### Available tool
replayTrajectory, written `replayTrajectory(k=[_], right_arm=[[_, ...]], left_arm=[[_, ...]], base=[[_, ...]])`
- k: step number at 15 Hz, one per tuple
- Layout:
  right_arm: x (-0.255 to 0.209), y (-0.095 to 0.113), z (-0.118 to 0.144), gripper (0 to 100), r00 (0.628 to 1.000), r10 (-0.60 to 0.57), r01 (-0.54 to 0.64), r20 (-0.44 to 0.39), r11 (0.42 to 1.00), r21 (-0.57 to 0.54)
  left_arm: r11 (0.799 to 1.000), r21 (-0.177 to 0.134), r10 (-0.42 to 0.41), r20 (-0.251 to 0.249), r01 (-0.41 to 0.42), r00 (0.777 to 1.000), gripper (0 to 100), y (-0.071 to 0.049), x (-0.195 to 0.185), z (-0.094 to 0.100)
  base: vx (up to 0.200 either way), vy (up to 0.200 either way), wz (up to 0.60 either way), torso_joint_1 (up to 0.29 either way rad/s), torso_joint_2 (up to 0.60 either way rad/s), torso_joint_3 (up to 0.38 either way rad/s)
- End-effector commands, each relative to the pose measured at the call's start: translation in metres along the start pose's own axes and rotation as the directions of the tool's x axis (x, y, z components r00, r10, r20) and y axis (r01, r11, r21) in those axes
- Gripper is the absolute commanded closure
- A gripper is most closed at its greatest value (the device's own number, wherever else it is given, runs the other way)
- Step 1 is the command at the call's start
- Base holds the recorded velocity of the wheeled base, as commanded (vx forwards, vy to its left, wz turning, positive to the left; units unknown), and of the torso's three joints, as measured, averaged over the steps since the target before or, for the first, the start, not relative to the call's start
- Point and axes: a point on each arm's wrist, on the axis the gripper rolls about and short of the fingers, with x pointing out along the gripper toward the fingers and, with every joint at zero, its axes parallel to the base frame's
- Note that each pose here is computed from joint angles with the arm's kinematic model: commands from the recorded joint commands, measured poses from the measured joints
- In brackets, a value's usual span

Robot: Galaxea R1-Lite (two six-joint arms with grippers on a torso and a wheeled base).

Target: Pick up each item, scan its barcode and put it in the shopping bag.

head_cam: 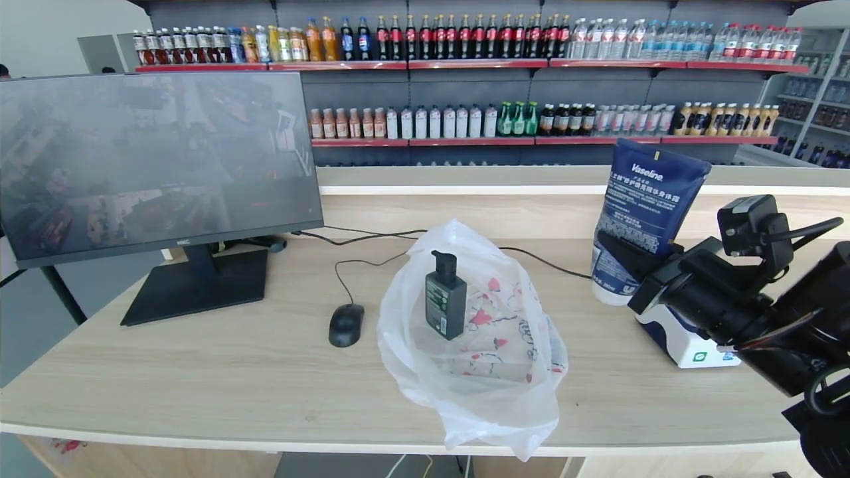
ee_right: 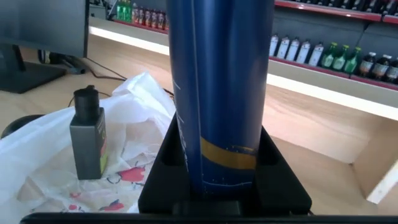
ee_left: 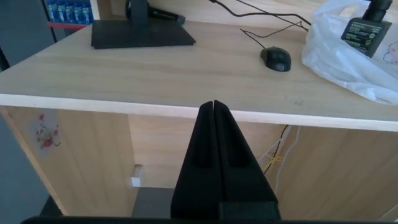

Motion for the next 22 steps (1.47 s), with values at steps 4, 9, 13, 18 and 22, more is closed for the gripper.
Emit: replayTrajectory(k=[4,9,13,18,22], right_arm=[[0.001,-0.005,-0.005,100,1.000,-0.017,0.017,-0.015,1.000,-0.001],[0.012,-0.003,-0.027,100,0.997,-0.004,0.007,-0.075,0.999,0.050],[0.033,0.001,-0.043,100,0.996,0.023,-0.017,-0.086,0.998,0.061],[0.048,0.012,-0.050,100,0.995,0.063,-0.056,-0.076,0.995,0.083],[0.053,0.015,-0.071,100,0.989,0.072,-0.060,-0.128,0.993,0.101]], left_arm=[[1.000,0.000,0.000,0.002,0.000,1.000,100,0.000,0.000,0.000],[1.000,-0.003,0.000,0.000,0.000,1.000,100,0.000,0.000,0.000],[1.000,-0.003,0.000,-0.002,0.000,1.000,100,0.000,0.000,0.000],[1.000,0.003,0.000,-0.002,0.000,1.000,100,0.000,0.000,0.000],[1.000,0.003,0.000,-0.002,0.000,1.000,100,0.000,0.000,0.000]], base=[[0.000,0.000,0.00,0.000,0.00,0.000],[0.000,0.000,0.00,0.000,0.00,0.000],[0.000,0.000,0.00,0.000,0.00,0.000],[0.000,0.000,0.00,0.000,0.00,0.000],[0.000,0.000,0.00,0.000,0.00,0.000]])
